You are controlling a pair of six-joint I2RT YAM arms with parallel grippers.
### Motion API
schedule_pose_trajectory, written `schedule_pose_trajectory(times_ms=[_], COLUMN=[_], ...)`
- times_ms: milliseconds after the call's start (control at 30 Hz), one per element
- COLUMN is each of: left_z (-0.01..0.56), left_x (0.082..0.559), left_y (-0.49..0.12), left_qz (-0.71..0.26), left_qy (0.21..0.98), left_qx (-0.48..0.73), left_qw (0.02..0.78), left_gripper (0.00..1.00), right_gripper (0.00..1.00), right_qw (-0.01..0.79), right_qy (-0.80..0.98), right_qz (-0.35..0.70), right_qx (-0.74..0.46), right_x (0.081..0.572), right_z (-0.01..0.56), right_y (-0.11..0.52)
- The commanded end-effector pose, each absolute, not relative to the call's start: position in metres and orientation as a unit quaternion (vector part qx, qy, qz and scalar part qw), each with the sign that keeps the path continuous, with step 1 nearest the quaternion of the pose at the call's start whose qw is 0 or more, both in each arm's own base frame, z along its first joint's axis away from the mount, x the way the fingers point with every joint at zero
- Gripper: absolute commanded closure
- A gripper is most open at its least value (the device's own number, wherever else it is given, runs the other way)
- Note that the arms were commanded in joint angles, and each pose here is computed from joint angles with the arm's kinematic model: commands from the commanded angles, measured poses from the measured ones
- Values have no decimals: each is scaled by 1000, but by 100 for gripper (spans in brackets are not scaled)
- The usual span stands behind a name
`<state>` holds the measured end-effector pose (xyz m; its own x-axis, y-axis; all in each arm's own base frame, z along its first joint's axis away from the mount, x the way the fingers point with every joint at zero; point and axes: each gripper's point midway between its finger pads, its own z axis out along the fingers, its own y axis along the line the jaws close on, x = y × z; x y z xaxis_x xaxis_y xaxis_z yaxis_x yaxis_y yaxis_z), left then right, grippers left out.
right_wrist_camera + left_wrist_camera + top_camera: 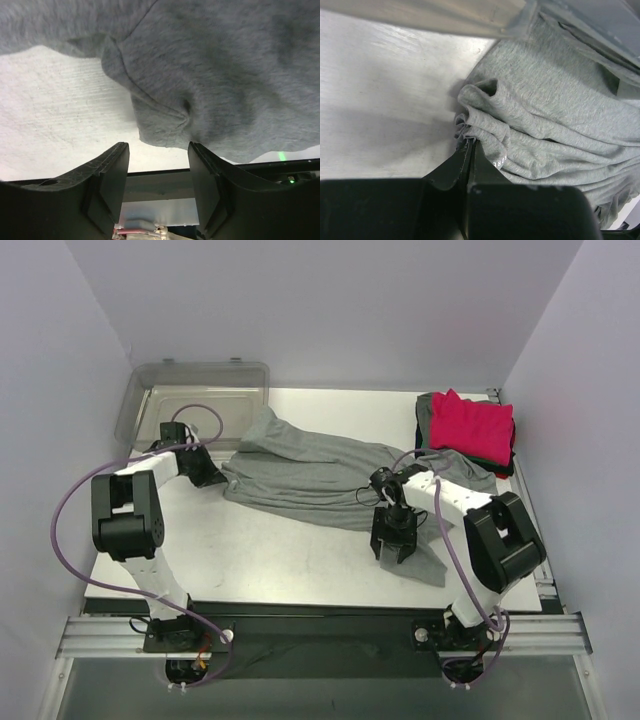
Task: Fold and stack the t-shirts
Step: Grap the side of the flattened tshirt closest away from the robot with both arms
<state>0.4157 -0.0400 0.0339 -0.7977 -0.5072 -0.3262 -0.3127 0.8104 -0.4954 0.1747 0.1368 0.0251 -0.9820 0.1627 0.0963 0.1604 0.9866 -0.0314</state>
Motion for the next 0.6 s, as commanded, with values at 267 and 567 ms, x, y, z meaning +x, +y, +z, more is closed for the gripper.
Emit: schedule_pose_trajectory(times_ms=[267,567], left_z=[52,51], left_x=[425,422], left_y=[-48,-47], left_qz=[-227,-225], left_qy=[919,920], left_qx=[-198,-198], left_qw=[255,254], left_gripper=[100,100], right_gripper=[53,96], right_qw=[61,55], right_qy=[-994,-995], right_qz=[-5,13], right_qx=[-90,-81], right_x=[160,165], right_z=[3,7], right_y=[148,145])
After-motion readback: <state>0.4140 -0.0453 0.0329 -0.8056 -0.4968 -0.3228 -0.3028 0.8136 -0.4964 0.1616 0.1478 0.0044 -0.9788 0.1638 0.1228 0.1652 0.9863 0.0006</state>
